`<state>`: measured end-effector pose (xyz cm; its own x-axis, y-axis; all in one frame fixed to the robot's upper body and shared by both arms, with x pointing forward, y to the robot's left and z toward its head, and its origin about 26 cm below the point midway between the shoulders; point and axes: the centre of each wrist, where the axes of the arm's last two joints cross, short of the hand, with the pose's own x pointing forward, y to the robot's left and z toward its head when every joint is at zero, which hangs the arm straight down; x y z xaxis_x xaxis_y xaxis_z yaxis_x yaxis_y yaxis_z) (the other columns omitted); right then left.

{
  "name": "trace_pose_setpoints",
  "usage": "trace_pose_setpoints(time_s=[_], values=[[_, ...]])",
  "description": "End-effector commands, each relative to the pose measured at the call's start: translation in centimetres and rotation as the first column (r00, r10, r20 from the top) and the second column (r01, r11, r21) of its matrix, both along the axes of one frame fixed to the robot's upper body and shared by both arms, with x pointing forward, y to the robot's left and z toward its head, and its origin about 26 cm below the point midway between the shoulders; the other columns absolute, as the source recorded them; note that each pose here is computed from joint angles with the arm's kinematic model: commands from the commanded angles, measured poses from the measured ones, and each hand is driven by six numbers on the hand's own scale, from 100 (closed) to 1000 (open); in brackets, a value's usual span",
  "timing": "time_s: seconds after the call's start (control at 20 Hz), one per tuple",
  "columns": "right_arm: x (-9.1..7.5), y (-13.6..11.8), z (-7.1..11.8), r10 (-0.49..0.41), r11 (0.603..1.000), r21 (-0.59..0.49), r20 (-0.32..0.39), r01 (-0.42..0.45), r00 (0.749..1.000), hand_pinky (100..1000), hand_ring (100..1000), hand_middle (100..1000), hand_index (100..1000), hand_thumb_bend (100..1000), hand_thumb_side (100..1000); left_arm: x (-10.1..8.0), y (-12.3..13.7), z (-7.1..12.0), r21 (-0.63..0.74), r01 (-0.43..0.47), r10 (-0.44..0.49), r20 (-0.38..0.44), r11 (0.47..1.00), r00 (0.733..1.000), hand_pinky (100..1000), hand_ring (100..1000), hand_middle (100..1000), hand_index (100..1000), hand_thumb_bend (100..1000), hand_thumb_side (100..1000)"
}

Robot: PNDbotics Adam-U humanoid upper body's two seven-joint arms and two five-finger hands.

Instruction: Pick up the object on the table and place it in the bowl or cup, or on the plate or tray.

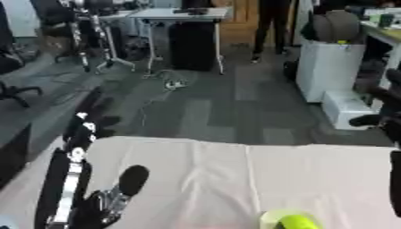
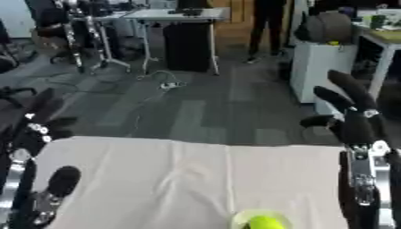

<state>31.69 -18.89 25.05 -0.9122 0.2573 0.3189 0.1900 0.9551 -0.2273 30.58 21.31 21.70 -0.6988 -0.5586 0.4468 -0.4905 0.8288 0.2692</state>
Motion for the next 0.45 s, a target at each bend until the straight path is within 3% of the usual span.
trace_pose_setpoints(time_s=[0.05, 0.45], values=[[-0.38, -0.11, 0.65, 0.002, 1.000, 0.024, 0.022, -0.003, 1.000, 581, 839, 896, 934, 100, 1000, -0.23, -0.80, 0.50, -0.094, 0.050, -0.044, 0.063, 0.994, 0.997, 690, 784, 1000, 948, 697, 1000], [-0.50, -0.36, 0.53, -0.010, 0.998, 0.069, 0.017, 0.009, 1.000, 588, 839, 896, 933, 100, 1000, -0.23, -1.36, 0.34, -0.138, 0.079, -0.069, 0.078, 0.987, 0.995, 685, 779, 1000, 946, 692, 1000]])
